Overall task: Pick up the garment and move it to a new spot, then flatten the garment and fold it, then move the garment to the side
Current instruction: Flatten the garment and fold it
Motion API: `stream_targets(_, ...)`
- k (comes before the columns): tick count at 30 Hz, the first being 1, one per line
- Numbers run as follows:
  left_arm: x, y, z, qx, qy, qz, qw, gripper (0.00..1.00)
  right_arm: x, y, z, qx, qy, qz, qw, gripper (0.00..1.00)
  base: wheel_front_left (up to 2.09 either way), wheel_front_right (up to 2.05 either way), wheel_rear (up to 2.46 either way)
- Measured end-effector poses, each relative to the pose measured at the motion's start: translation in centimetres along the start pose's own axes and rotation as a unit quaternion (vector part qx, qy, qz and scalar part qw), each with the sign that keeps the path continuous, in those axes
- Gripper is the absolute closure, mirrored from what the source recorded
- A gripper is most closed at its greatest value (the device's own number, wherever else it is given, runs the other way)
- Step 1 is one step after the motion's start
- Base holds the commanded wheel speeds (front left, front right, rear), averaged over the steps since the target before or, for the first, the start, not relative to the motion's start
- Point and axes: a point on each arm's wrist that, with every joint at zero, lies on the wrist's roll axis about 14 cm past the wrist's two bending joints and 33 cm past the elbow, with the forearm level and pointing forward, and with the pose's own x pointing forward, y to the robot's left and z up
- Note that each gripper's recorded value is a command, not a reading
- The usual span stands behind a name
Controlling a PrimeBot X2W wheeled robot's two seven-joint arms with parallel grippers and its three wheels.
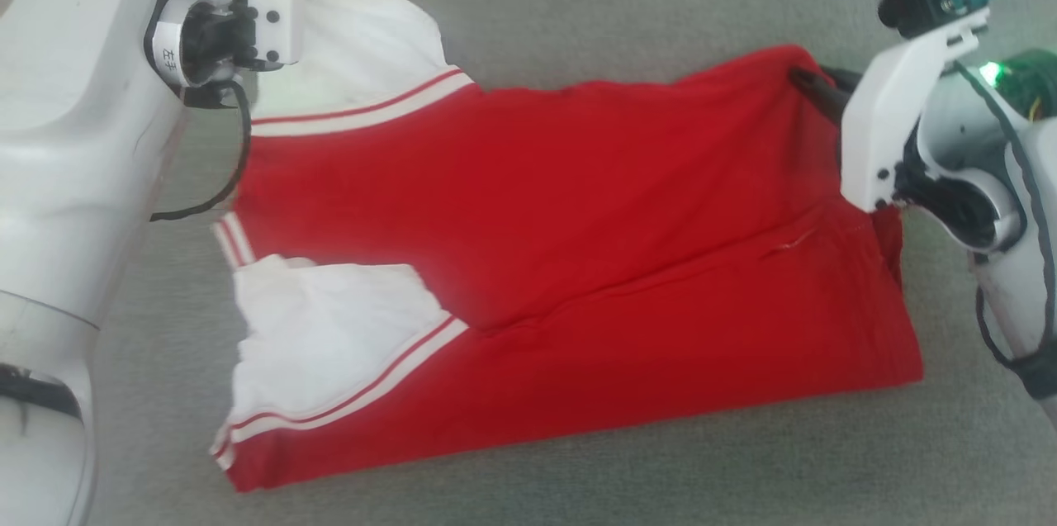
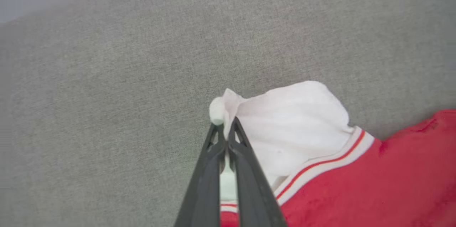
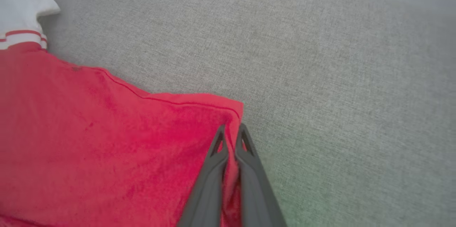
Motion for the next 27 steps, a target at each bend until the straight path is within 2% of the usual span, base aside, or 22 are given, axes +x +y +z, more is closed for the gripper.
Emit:
stream_targets(8,-5.2,0.2,-0.2,-0.013,-0.018,0.002,1.0,1.0,-2.3,1.5,1.2,-0.033,-0.024,0.004,0.999,1.0,0.0,0.0,0.0)
stream_targets(15,-9.2,-0.3,-2.1,-0.014,-0.022,0.002,1.0,1.0,-4.5,2.1,1.1,-0.038,-0.036,0.005,0.999,1.0,0.0,0.0,0.0)
stream_targets(27,-13.8,-3.1,-9.9,-0.004,0.013,-0.012,1.0,1.0,-7.3,1.7,-3.2,-0.002,-0.007,-0.007,1.0,1.0,0.0,0.0,0.0)
